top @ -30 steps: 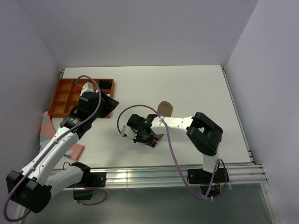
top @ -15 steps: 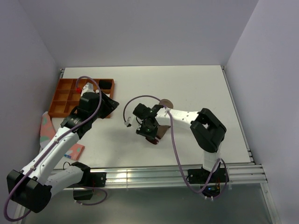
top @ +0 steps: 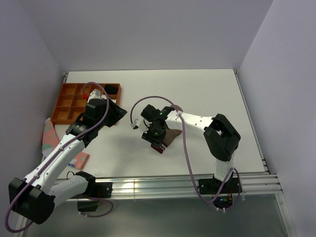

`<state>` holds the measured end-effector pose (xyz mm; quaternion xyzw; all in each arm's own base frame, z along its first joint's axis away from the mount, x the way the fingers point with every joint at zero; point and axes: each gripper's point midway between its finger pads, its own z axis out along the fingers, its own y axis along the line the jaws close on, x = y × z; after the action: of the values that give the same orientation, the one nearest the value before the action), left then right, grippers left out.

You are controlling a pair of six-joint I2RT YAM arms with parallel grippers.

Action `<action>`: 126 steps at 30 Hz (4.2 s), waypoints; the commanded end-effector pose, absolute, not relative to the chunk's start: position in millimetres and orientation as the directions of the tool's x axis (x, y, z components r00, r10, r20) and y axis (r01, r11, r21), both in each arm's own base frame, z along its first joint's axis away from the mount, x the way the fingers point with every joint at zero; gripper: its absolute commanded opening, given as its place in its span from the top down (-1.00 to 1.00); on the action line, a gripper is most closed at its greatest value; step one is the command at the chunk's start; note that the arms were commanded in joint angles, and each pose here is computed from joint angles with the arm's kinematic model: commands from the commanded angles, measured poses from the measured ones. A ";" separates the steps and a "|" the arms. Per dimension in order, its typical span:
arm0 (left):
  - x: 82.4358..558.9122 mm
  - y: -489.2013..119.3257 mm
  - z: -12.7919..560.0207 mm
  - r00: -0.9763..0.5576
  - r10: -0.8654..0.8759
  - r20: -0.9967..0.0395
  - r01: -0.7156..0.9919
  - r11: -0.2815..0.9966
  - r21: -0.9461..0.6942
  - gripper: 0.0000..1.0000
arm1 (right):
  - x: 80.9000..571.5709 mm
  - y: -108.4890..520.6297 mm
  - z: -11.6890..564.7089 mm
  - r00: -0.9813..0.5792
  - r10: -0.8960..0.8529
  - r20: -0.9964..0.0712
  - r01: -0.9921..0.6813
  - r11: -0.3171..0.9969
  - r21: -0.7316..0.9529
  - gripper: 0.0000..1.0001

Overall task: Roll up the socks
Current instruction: Adjust the sock at the center of the board, then roll the sock at the center of the board.

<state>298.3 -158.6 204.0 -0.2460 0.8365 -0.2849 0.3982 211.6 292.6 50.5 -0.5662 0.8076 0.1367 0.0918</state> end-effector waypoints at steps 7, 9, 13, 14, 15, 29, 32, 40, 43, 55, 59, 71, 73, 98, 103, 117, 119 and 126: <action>301.6 -162.2 208.9 -0.556 -0.635 -0.536 -0.147 0.710 -0.689 -0.11 | 207.8 283.3 57.6 -0.349 -0.875 -0.335 -0.934 0.356 0.043 0.16; 301.2 -161.3 211.3 -0.550 -0.637 -0.540 -0.143 0.709 -0.690 -0.11 | 204.5 287.3 54.5 -0.340 -0.878 -0.335 -0.936 0.351 0.030 0.17; 300.7 -156.9 214.6 -0.535 -0.641 -0.550 -0.150 0.713 -0.685 -0.12 | 200.0 291.1 44.1 -0.337 -0.886 -0.319 -0.937 0.350 0.020 0.23; 300.2 -156.3 215.1 -0.535 -0.640 -0.551 -0.151 0.715 -0.683 -0.13 | 201.3 293.5 44.8 -0.332 -0.885 -0.326 -0.937 0.348 0.008 0.24; 299.5 -155.6 217.0 -0.532 -0.639 -0.555 -0.148 0.716 -0.683 -0.13 | 199.4 294.9 44.1 -0.326 -0.887 -0.326 -0.939 0.345 0.001 0.25; 303.0 -154.6 224.6 -0.525 -0.636 -0.566 -0.140 0.720 -0.680 -0.12 | 205.2 291.6 26.2 -0.343 -0.894 -0.287 -0.928 0.370 -0.044 0.28; 303.7 -153.7 225.0 -0.522 -0.635 -0.569 -0.141 0.722 -0.677 -0.13 | 202.1 290.2 20.9 -0.349 -0.895 -0.278 -0.928 0.372 -0.031 0.28; 305.6 -155.8 221.6 -0.531 -0.634 -0.563 -0.142 0.721 -0.678 -0.12 | 196.8 287.3 15.1 -0.354 -0.898 -0.261 -0.929 0.369 -0.012 0.27; 306.2 -155.4 220.8 -0.532 -0.631 -0.564 -0.144 0.724 -0.674 -0.12 | 193.6 286.7 17.2 -0.353 -0.899 -0.258 -0.931 0.365 0.002 0.19; 307.9 -156.7 216.6 -0.538 -0.629 -0.561 -0.147 0.726 -0.672 -0.12 | 184.0 281.0 4.9 -0.367 -0.903 -0.224 -0.929 0.367 0.040 0.17; 307.9 -157.6 216.5 -0.540 -0.627 -0.561 -0.142 0.725 -0.674 -0.12 | 186.1 279.5 3.0 -0.396 -0.892 -0.216 -0.918 0.385 0.094 0.52; 294.7 -181.1 221.0 -0.497 -0.633 -0.594 0.112 0.632 -0.767 -0.04 | 187.2 267.4 49.2 -0.498 -0.820 -0.281 -0.784 0.289 0.549 0.67; 289.9 -188.1 215.7 -0.485 -0.624 -0.612 0.171 0.619 -0.767 -0.04 | 181.2 267.1 52.9 -0.487 -0.826 -0.283 -0.773 0.257 0.580 0.68; 231.3 -262.8 144.9 -0.499 -0.385 -0.776 0.556 0.545 -0.628 0.00 | 175.2 278.7 48.6 -0.594 -0.794 -0.132 -0.535 0.267 0.801 0.73; 223.8 -281.2 134.0 -0.519 -0.312 -0.796 0.617 0.507 -0.601 0.00 | 173.7 274.0 50.1 -0.600 -0.792 -0.111 -0.499 0.262 0.826 0.74; 204.5 -326.1 101.3 -0.606 -0.117 -0.787 0.707 0.374 -0.600 -0.01 | 168.7 266.3 46.8 -0.603 -0.791 -0.103 -0.474 0.252 0.844 0.75; 202.2 -327.6 97.6 -0.609 -0.097 -0.787 0.714 0.365 -0.597 -0.01 | 169.6 266.1 47.4 -0.607 -0.788 -0.102 -0.471 0.254 0.845 0.75; 194.5 -328.3 79.4 -0.635 -0.043 -0.771 0.709 0.364 -0.604 -0.01 | 171.5 266.7 51.7 -0.609 -0.785 -0.115 -0.474 0.243 0.846 0.75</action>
<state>195.8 -317.4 64.7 0.1911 0.7713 -0.4984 0.3466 170.7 265.4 40.6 -0.4101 0.7770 0.4442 -0.1755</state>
